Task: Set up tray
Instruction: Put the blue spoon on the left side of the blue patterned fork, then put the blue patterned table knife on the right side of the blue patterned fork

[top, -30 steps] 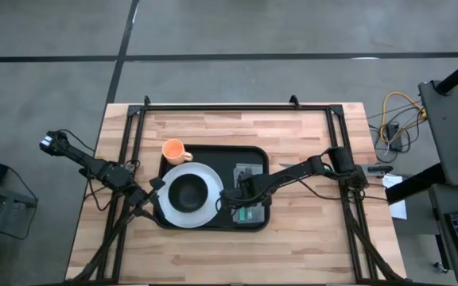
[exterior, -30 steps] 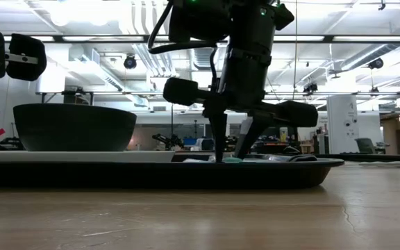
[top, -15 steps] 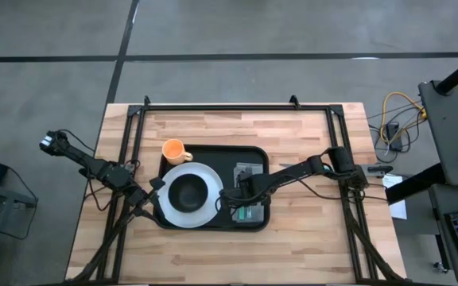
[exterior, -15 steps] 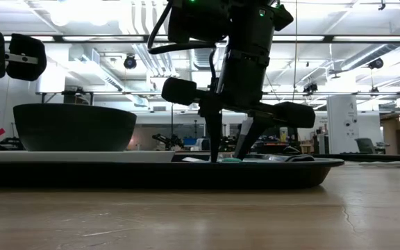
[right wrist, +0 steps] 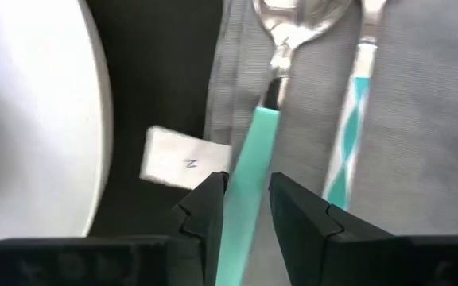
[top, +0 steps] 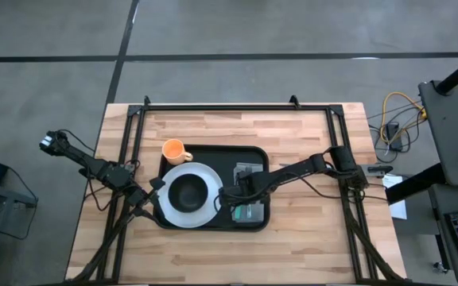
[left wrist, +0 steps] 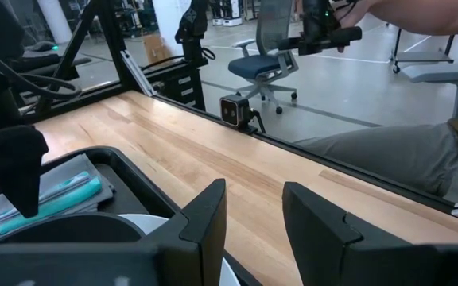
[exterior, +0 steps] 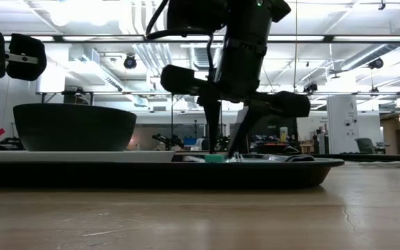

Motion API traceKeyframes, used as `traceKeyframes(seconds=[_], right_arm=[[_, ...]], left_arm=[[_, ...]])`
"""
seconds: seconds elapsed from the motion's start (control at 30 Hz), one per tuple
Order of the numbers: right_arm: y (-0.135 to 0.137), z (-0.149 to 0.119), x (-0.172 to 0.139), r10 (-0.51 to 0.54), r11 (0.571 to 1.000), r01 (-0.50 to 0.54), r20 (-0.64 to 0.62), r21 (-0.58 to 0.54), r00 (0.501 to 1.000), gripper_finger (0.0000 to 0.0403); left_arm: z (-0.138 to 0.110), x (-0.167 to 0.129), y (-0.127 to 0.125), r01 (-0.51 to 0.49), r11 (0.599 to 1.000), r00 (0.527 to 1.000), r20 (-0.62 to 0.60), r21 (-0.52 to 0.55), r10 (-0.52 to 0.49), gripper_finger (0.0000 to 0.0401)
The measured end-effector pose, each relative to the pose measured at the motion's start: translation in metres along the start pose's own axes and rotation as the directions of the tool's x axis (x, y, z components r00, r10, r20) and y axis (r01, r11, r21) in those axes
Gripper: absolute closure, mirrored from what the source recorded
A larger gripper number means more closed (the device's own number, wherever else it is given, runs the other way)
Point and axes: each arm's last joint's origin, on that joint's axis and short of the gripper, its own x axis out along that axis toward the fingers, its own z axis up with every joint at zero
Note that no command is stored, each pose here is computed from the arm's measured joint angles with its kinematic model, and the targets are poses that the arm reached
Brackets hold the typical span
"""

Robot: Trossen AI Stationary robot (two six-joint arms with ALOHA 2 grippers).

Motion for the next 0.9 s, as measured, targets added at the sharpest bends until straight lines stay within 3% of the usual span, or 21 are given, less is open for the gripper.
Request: traceKeyframes(seconds=[0.6,0.9], right_arm=[[-0.005,0.004,-0.008,-0.070,0.996,0.071,0.010,-0.053,0.997,0.0322],[-0.010,0.011,-0.034,-0.075,0.984,0.076,0.012,-0.162,0.997,0.0319]], left_arm=[[0.000,0.000,0.000,0.000,1.000,1.000,0.000,0.000,0.000,0.0294],[0.000,0.000,0.000,0.000,1.000,1.000,0.000,0.000,0.000,0.0294]])
